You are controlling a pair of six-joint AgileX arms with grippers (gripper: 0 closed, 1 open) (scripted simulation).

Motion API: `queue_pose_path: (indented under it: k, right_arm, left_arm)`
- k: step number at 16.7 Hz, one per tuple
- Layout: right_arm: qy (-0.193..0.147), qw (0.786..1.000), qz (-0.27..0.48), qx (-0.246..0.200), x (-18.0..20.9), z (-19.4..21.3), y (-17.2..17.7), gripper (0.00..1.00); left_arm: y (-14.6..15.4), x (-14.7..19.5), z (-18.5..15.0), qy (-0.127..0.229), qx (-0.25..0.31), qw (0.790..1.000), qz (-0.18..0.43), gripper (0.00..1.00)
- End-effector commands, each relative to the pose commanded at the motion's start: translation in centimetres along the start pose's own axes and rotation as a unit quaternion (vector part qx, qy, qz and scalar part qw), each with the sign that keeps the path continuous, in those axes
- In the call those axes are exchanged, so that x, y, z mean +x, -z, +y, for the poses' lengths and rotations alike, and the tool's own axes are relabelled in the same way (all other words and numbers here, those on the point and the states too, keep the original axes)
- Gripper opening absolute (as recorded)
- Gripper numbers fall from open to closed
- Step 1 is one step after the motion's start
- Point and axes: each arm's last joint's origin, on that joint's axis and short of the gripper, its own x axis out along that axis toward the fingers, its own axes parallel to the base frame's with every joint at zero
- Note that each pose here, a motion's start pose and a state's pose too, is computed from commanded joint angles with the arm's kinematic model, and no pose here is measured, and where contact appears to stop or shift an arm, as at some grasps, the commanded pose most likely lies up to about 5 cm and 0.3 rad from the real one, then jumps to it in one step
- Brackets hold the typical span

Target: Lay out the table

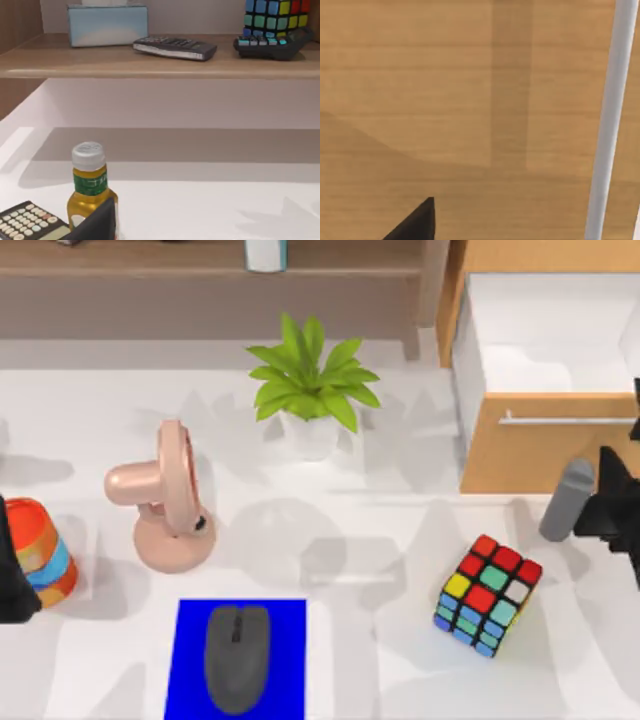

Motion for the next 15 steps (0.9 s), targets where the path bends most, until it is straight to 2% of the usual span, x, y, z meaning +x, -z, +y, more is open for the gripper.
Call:
queue_pose_path:
  k: [8, 15]
  right_arm:
    - [0.0, 1.0, -0.001, -0.002, 0.21, -0.3, -0.84, 1.0]
    - [0.0, 1.0, -0.001, -0.002, 0.21, -0.3, -0.84, 0.47]
  left_arm:
    - [0.0, 0.0, 0.0, 0.0, 0.0, 1.0, 0.0, 1.0]
    - [0.0, 0.0, 0.0, 0.0, 0.0, 1.0, 0.0, 1.0]
